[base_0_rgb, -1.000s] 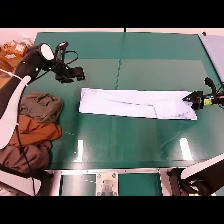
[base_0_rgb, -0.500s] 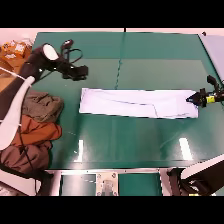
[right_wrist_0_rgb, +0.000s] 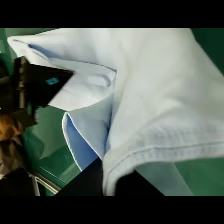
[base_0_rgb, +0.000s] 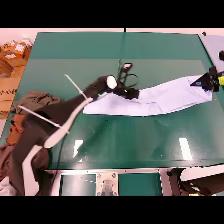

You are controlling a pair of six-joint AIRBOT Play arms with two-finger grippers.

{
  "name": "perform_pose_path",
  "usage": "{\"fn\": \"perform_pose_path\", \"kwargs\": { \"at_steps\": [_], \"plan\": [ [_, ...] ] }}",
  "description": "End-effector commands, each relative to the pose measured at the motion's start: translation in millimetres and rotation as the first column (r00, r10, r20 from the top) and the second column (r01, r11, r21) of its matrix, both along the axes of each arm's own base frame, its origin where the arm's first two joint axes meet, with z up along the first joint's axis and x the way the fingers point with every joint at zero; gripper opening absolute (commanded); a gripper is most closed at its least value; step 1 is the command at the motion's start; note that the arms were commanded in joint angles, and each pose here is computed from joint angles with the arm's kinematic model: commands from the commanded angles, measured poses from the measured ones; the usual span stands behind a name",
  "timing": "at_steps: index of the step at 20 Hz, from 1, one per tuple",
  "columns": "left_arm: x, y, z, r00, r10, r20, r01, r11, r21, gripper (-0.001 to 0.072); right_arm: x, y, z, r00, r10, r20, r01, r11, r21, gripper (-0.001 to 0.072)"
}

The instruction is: Fold the shirts.

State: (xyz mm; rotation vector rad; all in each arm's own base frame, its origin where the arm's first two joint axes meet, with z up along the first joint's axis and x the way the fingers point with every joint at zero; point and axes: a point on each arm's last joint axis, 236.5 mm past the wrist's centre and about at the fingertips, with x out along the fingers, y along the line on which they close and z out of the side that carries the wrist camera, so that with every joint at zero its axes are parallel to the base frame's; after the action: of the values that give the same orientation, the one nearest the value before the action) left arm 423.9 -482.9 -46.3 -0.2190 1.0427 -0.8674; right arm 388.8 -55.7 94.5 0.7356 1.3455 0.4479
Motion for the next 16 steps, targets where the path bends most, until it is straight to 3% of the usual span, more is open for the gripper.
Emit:
{"fn": "perform_pose_path", "kwargs": {
  "at_steps": [1, 5, 10, 13, 16],
  "plan": [
    [-30.6, -49.7, -25.5, 0.994, -0.057, -0.092, 0.051, 0.997, -0.066, 0.0026, -3.2, 48.7, 52.5, 0.995, 0.046, 0.094, -0.050, 0.998, 0.044, 0.0019],
    [-39.0, -56.6, -40.6, 0.982, -0.044, -0.184, 0.025, 0.994, -0.105, 0.0026, 6.0, 81.3, 82.2, 0.980, 0.068, 0.188, -0.098, 0.983, 0.154, 0.0019],
    [-23.6, -38.2, -21.3, 0.979, -0.070, -0.191, 0.049, 0.992, -0.114, 0.0026, 20.8, 81.8, 79.6, 0.977, 0.026, 0.213, -0.059, 0.987, 0.148, 0.0019],
    [-0.9, 18.9, 13.4, 0.969, -0.150, -0.196, 0.138, 0.988, -0.073, 0.0026, 23.5, 83.7, 72.3, 0.982, 0.005, 0.190, -0.037, 0.986, 0.162, 0.0019],
    [29.6, 123.8, 36.9, 0.972, -0.141, -0.187, 0.158, 0.984, 0.078, 0.0026, 20.0, 101.5, 60.7, 0.989, 0.030, 0.147, -0.057, 0.981, 0.183, 0.0019]
  ]
}}
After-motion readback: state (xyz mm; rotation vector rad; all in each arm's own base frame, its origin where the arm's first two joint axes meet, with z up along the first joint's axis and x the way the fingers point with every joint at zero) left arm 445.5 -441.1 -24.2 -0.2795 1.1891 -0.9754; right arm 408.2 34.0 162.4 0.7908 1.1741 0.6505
